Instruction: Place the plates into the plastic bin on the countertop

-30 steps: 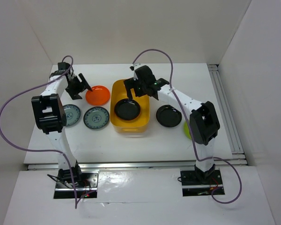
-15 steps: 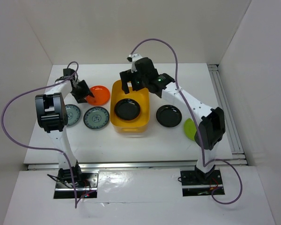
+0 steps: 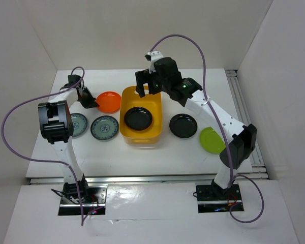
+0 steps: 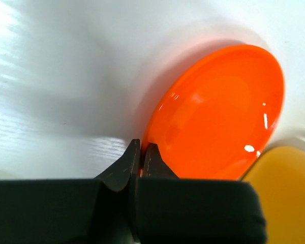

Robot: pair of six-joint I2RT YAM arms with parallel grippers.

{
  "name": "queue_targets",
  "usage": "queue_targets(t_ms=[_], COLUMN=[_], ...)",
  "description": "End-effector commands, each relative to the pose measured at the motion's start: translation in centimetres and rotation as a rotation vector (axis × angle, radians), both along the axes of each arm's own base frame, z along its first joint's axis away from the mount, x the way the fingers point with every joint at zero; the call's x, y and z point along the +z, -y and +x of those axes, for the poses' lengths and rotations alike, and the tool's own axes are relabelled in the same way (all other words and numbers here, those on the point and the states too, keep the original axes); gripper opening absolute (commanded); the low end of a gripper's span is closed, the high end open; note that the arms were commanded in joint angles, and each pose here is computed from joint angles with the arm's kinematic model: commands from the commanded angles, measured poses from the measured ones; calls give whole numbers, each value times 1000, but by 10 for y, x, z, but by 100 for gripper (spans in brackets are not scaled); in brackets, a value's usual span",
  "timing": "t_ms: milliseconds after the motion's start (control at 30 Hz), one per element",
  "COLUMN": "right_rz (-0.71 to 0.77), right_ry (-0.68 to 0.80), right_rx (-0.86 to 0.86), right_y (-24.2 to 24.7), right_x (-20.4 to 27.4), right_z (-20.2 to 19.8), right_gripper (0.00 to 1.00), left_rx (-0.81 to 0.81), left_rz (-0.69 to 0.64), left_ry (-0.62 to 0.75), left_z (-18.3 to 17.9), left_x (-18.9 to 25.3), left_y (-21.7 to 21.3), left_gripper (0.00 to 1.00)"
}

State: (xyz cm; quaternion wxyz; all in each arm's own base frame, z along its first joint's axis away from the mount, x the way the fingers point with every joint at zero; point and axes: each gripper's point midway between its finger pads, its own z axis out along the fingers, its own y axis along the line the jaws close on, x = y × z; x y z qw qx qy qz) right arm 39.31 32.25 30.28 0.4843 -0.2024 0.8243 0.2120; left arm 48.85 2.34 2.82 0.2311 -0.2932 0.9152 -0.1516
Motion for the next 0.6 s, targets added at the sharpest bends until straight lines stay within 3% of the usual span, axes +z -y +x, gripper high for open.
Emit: queue_targets(t_ms=[0, 133, 300, 433, 567], right_rz=[45, 43, 52, 59, 63], right_ry=[70, 75, 80, 92, 100], right_rx=[-29, -57, -80, -117, -155], right_y=[15, 28, 39, 58, 76], right_x=[40, 42, 51, 58, 62], right_z=[-7, -5, -9, -6, 0], right_gripper=[100, 100, 100, 100, 100], left_rx=[22, 50, 112, 156, 56], left_rz=[63, 60, 62, 57, -19], left_ry=[-59, -27, 113, 318, 431], left_z=[-7, 3, 18, 14, 0], left_x=[-14, 5, 72, 170, 222], left_y=[-12, -19, -40, -51, -25], left_gripper=[0, 0, 0, 0, 0])
